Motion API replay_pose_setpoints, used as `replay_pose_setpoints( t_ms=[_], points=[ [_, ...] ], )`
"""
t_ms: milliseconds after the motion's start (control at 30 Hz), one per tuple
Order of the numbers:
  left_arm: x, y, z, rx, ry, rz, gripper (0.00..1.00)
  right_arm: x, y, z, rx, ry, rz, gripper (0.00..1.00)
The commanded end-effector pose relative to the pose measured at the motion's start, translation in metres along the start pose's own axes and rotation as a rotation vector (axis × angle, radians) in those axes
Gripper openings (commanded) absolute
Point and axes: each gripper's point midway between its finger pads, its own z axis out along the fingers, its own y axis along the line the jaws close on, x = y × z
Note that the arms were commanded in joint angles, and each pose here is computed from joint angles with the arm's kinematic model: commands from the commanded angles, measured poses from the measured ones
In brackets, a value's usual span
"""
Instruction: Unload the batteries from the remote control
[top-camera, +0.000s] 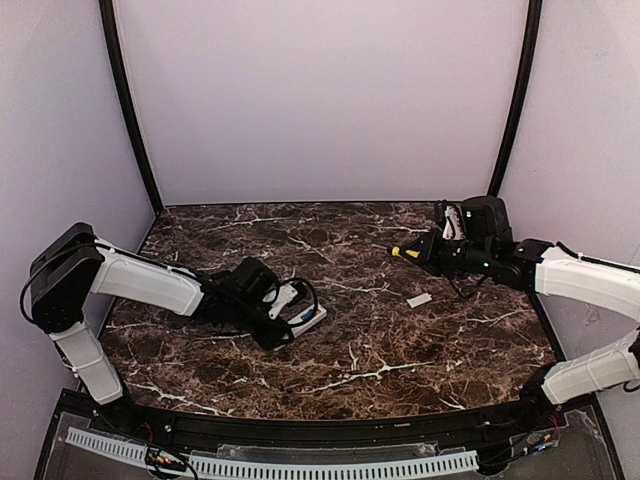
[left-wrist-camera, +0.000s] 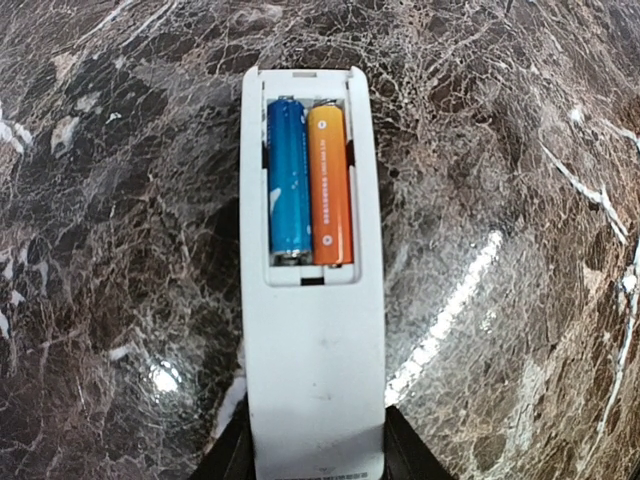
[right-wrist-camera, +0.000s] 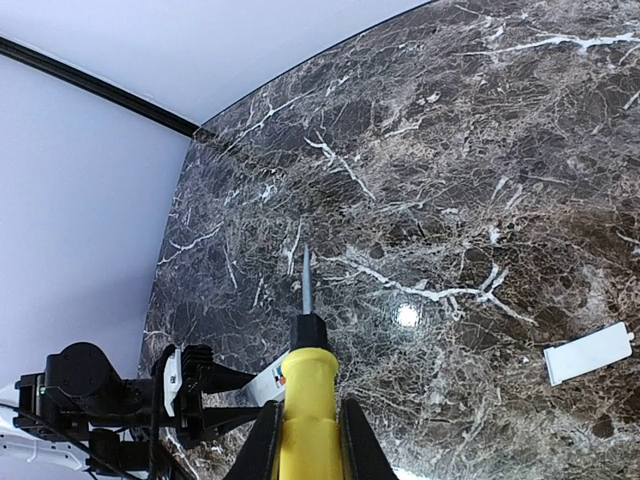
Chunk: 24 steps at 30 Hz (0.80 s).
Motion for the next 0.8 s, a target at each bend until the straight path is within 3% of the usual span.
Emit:
replay_pose_setpoints(
  t_ms=[0, 500, 767],
  points=[
    [-0.018, -0.001, -0.013, -0.045, -0.062, 0.024, 0.17, -0.001, -0.001, 0.001, 0.0, 0.006, 0.014, 0.0],
    [-0.075, 0.003, -0.03, -0.2, -0.229, 0.124, 0.1, 0.001, 0.016, -0.007, -0.034, 0.068, -0.033, 0.0],
    [-0.094, -0.011, -0.032, -0.163, -0.281, 0.219, 0.08, 0.011, 0.025, -0.016, -0.012, 0.215, -0.241, 0.0]
  ],
)
